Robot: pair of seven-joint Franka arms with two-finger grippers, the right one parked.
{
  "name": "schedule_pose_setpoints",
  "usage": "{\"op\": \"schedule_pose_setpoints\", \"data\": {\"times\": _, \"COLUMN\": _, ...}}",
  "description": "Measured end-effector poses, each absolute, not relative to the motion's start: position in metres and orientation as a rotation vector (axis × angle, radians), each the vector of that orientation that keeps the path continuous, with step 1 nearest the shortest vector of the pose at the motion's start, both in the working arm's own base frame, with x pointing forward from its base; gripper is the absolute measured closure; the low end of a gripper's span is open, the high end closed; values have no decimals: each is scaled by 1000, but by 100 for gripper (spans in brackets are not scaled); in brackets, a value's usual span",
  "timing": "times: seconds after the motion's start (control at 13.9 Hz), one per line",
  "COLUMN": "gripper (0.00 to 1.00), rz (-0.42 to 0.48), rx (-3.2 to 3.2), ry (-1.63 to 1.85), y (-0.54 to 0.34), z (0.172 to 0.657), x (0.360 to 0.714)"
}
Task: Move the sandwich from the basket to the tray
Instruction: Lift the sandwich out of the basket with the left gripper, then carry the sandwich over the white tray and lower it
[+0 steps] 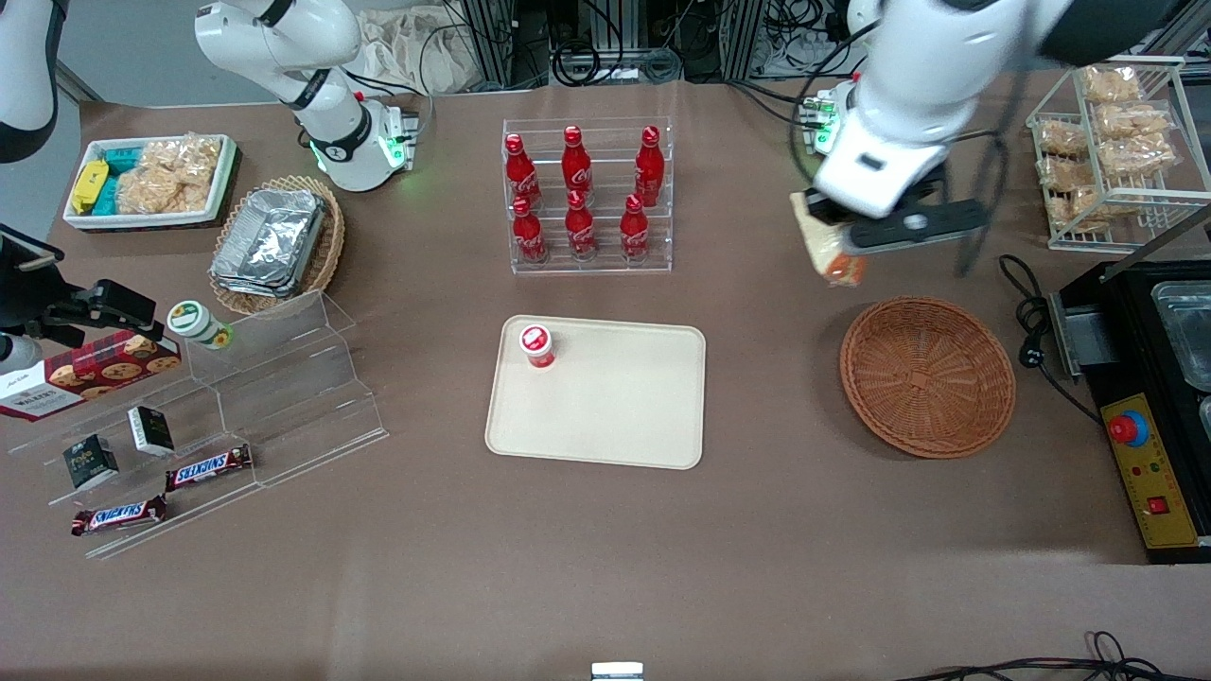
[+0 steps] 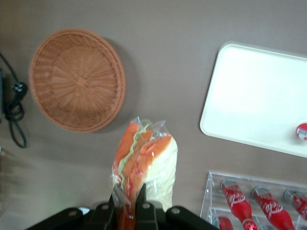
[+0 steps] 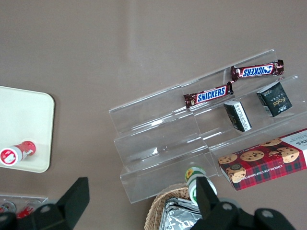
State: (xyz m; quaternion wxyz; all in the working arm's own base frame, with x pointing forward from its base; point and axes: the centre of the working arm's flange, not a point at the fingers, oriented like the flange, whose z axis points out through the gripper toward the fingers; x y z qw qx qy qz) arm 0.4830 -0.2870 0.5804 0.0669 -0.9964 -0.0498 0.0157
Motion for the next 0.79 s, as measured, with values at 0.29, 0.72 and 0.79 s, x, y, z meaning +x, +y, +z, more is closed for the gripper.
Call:
{"op": "schedule_pose_setpoints", "data": {"times": 0.29, "gripper": 85, "rz": 29, "rx": -3013, "ry": -90, "y": -353, "z": 480, "x": 512}}
{"op": "schedule_pose_setpoints", "data": {"times": 0.72, "gripper": 85, "rz": -33, "rx": -2966, "ry": -74, "y": -412, "z": 321, "x": 536}}
{"op": "schedule_pose_setpoints", "data": {"times": 0.79, "gripper": 85, "rz": -41, "rx": -2958, "ry": -73, "y": -420, "z": 304, "x": 539}}
